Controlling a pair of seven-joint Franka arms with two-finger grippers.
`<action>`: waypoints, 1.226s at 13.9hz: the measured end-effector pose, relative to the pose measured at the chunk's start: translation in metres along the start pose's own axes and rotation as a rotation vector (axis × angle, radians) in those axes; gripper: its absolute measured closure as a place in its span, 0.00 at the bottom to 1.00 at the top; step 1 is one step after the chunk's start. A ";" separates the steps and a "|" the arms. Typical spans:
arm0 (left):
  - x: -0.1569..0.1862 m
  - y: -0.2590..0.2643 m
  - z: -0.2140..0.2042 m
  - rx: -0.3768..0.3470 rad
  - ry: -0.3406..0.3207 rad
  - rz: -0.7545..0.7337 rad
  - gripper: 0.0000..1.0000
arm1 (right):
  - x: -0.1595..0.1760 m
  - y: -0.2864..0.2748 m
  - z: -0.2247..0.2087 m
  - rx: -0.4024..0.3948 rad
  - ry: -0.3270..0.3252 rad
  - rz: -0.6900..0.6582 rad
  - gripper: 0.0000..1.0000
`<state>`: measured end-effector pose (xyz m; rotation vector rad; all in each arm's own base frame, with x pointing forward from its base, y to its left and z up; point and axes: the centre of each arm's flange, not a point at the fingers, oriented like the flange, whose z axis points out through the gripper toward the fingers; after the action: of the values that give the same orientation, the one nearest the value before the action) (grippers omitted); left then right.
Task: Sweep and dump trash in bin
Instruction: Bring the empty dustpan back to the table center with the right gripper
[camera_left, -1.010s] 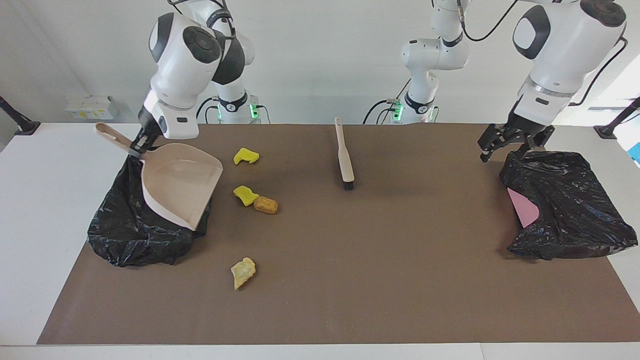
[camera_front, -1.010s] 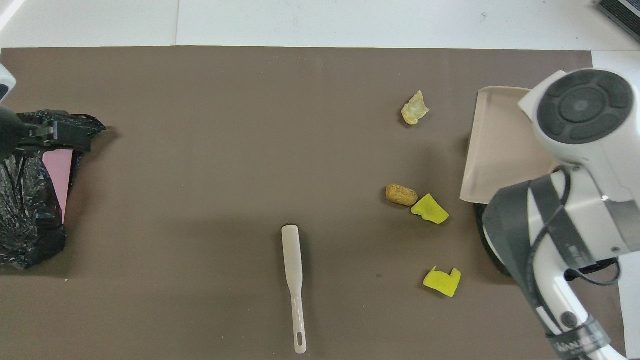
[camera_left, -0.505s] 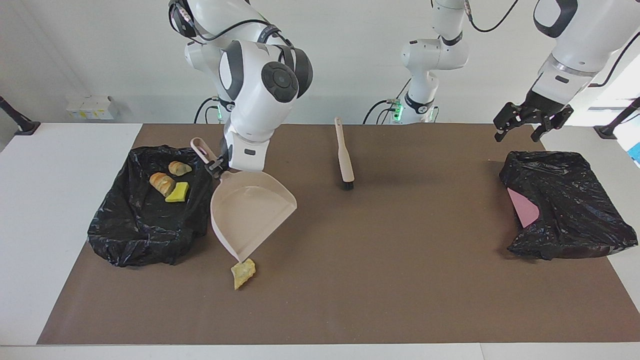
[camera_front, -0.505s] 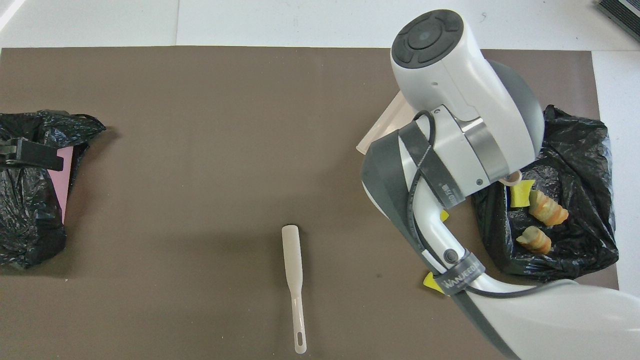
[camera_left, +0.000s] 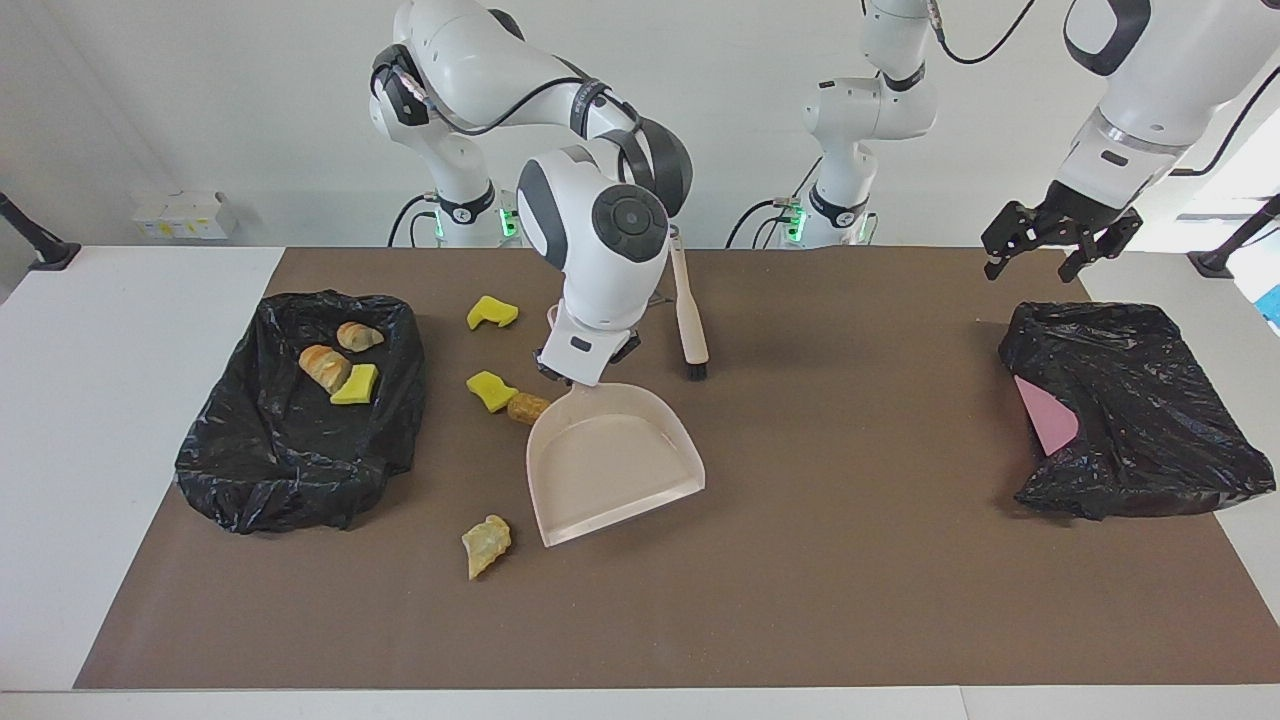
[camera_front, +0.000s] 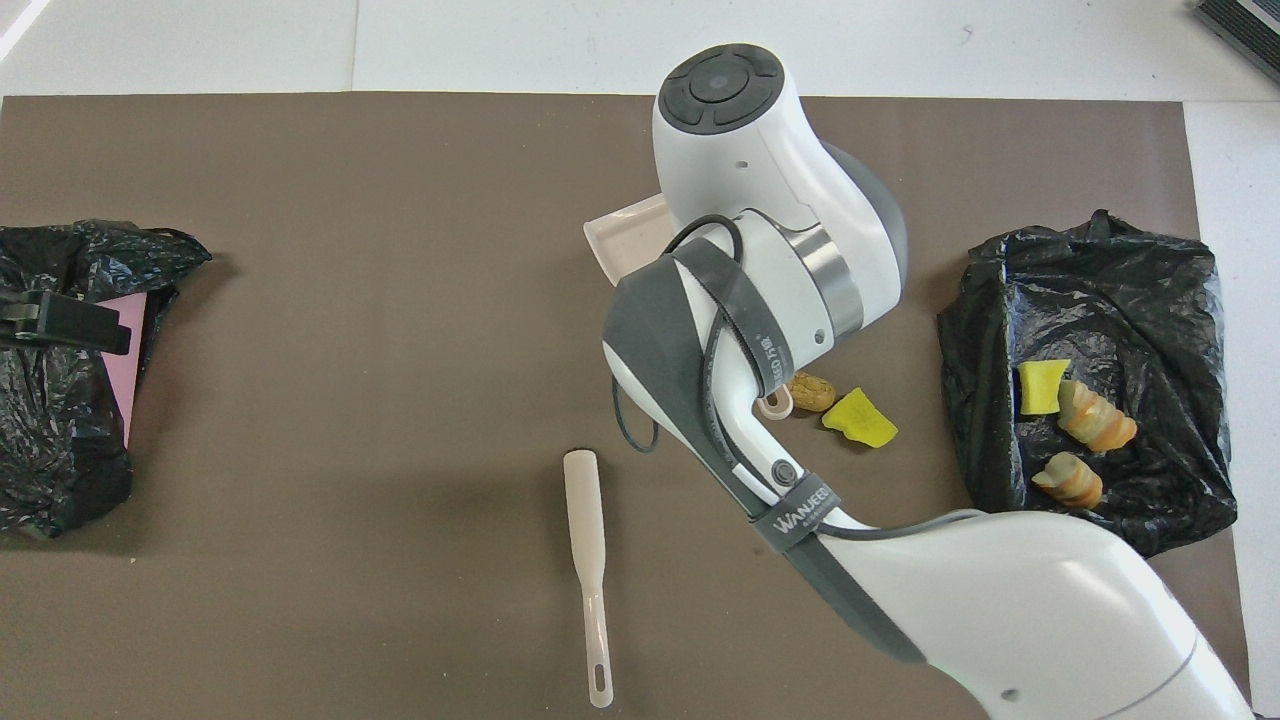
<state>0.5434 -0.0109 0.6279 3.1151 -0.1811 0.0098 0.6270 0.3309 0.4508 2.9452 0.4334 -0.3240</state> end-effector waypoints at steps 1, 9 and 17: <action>-0.001 0.001 -0.001 0.000 0.001 0.010 0.00 | 0.004 -0.021 0.011 0.023 -0.008 0.053 0.68; -0.002 0.008 -0.002 -0.003 0.004 0.027 0.00 | 0.029 -0.108 0.067 0.135 0.026 0.146 0.68; 0.001 0.019 0.004 -0.003 -0.018 0.054 0.00 | 0.033 -0.135 0.078 0.177 0.042 0.238 0.68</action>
<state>0.5421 -0.0303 0.6240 3.1078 -0.2650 -0.0182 0.6022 0.4538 0.3524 3.1363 0.0580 -0.2843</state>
